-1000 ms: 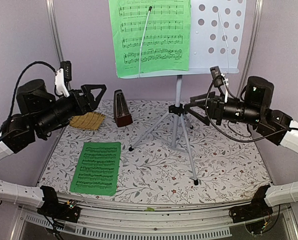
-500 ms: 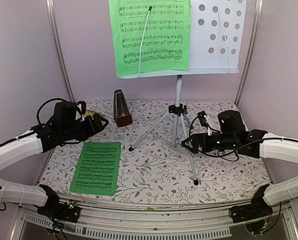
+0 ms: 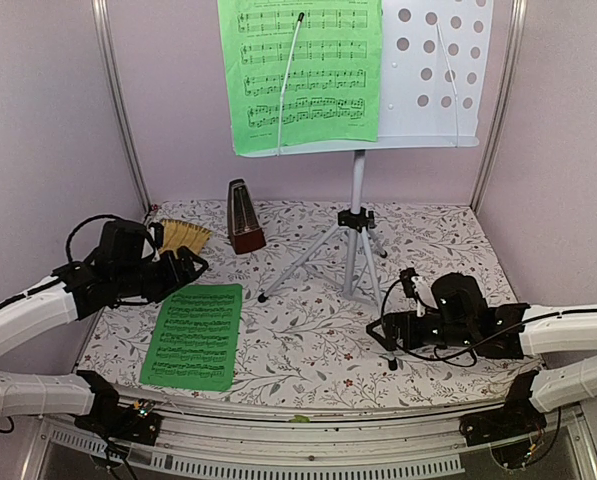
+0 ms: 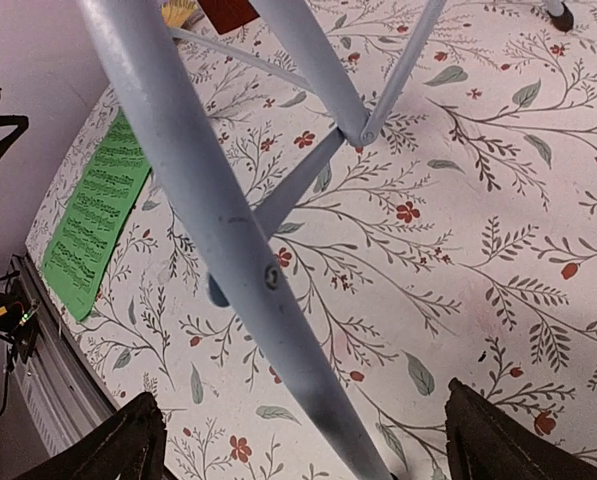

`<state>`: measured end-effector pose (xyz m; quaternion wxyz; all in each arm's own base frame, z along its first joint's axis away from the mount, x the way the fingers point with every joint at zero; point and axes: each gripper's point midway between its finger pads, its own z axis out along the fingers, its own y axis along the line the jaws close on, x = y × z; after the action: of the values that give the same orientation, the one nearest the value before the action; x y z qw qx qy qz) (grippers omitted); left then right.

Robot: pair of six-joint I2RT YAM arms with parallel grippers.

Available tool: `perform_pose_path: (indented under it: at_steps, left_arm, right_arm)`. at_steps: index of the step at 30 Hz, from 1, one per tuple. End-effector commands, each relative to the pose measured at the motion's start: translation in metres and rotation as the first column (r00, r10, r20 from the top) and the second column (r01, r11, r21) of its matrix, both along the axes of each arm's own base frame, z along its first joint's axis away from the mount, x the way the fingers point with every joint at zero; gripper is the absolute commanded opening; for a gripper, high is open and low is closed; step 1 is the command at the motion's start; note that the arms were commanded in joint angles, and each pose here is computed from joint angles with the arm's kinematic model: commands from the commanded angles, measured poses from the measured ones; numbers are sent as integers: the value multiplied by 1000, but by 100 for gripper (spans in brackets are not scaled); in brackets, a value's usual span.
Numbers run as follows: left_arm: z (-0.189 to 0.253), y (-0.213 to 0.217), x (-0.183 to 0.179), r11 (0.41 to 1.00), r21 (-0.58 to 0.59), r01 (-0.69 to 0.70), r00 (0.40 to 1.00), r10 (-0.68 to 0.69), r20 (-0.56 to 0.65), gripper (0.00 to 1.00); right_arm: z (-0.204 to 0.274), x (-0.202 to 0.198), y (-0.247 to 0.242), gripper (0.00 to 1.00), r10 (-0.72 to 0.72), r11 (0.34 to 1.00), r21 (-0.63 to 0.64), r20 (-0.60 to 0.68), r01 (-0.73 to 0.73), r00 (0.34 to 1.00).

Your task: Set up the instrument practice props

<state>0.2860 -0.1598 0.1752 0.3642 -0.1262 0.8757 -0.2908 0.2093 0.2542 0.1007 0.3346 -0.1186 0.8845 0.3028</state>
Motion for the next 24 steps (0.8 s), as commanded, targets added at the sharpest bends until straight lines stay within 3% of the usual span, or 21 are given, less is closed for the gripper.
perform_pose_path:
  at_steps: [1, 6, 16, 24]
  left_arm:
    - [-32, 30, -3, 989, 131, -71, 994, 82, -78, 88]
    - [-67, 65, -7, 953, 265, -144, 967, 193, -167, 89]
    - [-106, 120, -31, 899, 265, -349, 881, 412, -235, 91]
    - [-134, 142, -36, 877, 338, -342, 844, 444, -300, 92]
  right_arm:
    - [4, 6, 8, 97, -7, 1000, 19, 53, 6, 999]
    - [1, -6, 34, 96, 64, 998, 18, 35, -65, 997]
    - [18, -2, 74, 96, 117, 988, 91, 50, -121, 992]
    - [12, -8, 93, 96, 161, 980, 111, 44, -165, 986]
